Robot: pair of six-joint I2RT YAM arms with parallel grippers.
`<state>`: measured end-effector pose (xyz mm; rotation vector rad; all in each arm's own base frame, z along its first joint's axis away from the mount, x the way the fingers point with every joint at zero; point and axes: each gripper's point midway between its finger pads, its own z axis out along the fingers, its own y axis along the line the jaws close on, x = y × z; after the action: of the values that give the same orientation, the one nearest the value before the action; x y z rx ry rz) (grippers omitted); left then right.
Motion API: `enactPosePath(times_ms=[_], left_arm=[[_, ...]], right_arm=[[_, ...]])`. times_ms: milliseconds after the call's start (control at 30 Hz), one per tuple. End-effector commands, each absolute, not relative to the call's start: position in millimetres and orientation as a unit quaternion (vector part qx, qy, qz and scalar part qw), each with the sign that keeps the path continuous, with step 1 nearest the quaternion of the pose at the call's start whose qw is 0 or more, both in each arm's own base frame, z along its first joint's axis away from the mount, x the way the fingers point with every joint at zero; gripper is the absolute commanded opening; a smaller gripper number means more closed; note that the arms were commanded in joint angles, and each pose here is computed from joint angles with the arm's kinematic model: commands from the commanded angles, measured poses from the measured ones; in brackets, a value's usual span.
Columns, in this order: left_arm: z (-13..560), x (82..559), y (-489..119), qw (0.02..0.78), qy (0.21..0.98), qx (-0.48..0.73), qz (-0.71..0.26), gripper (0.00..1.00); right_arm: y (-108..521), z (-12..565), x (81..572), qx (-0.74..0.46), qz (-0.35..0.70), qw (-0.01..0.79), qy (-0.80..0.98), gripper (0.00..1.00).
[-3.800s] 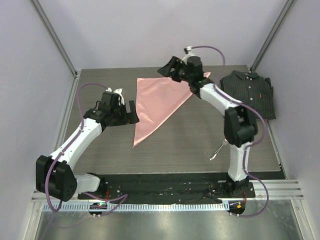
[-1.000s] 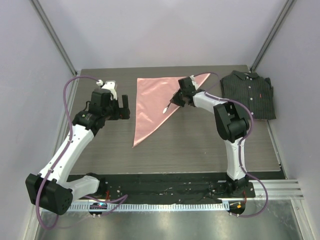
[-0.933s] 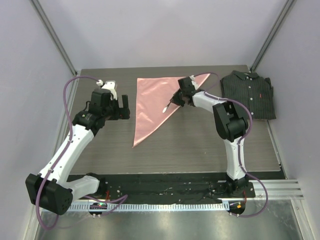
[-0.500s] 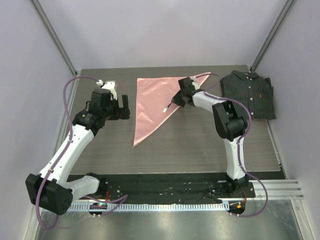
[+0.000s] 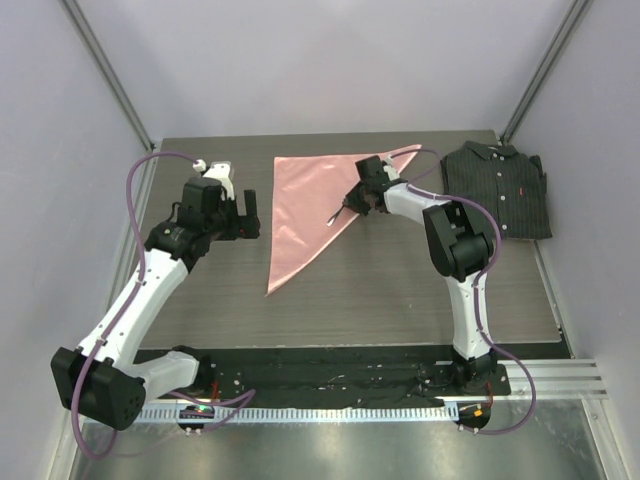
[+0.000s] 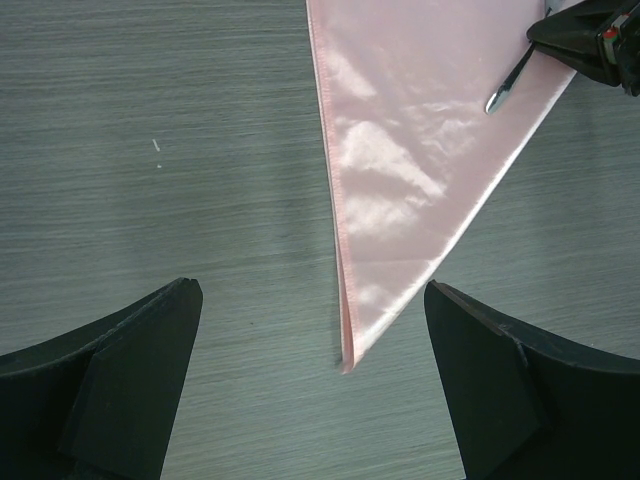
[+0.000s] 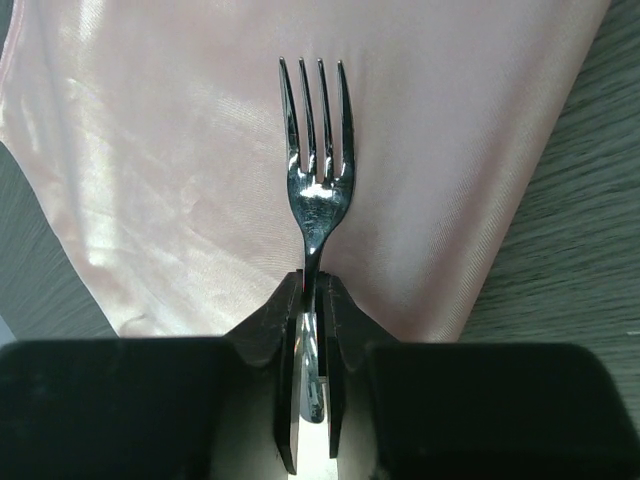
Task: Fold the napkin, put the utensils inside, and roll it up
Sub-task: Place the utensil onto the napkin
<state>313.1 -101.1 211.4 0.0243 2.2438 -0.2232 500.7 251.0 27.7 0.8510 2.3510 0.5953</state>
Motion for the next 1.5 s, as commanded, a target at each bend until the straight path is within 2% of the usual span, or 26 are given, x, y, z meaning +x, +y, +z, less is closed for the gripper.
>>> enactPosePath(times_ms=[0, 133, 467, 700, 800, 900, 1100, 1467], left_arm=[[222, 314, -101, 0.446, 0.89, 0.007, -0.097, 1.0], [223, 314, -101, 0.447, 0.889, 0.008, -0.098, 1.0], [221, 314, -102, 0.445, 0.89, 0.008, -0.099, 1.0], [220, 314, -103, 0.442, 0.891, 0.008, -0.101, 1.0], [220, 313, -104, 0.441, 0.891, 0.01, -0.105, 1.0], [218, 313, -106, 0.438, 0.893, 0.011, -0.108, 1.0], [215, 315, -103, 0.434, 0.895, 0.009, -0.098, 1.0], [204, 319, -102, 0.419, 0.904, 0.011, -0.087, 1.0]], right_arm=[[241, 12, 497, 0.321, 0.189, 0.283, 0.884, 0.18], [240, 10, 495, 0.323, 0.186, 0.281, 0.884, 0.25], [250, 18, 492, 0.318, 0.216, 0.27, 0.883, 0.33], [248, 83, 494, 0.274, 0.253, 0.322, 0.87, 0.39], [232, 116, 502, 0.255, 0.277, 0.355, 0.856, 0.4], [203, 124, 510, 0.246, 0.289, 0.374, 0.846, 0.43], [142, 97, 533, 0.25, 0.316, 0.372, 0.836, 0.43], [101, 66, 578, 0.248, 0.322, 0.382, 0.83, 0.44]])
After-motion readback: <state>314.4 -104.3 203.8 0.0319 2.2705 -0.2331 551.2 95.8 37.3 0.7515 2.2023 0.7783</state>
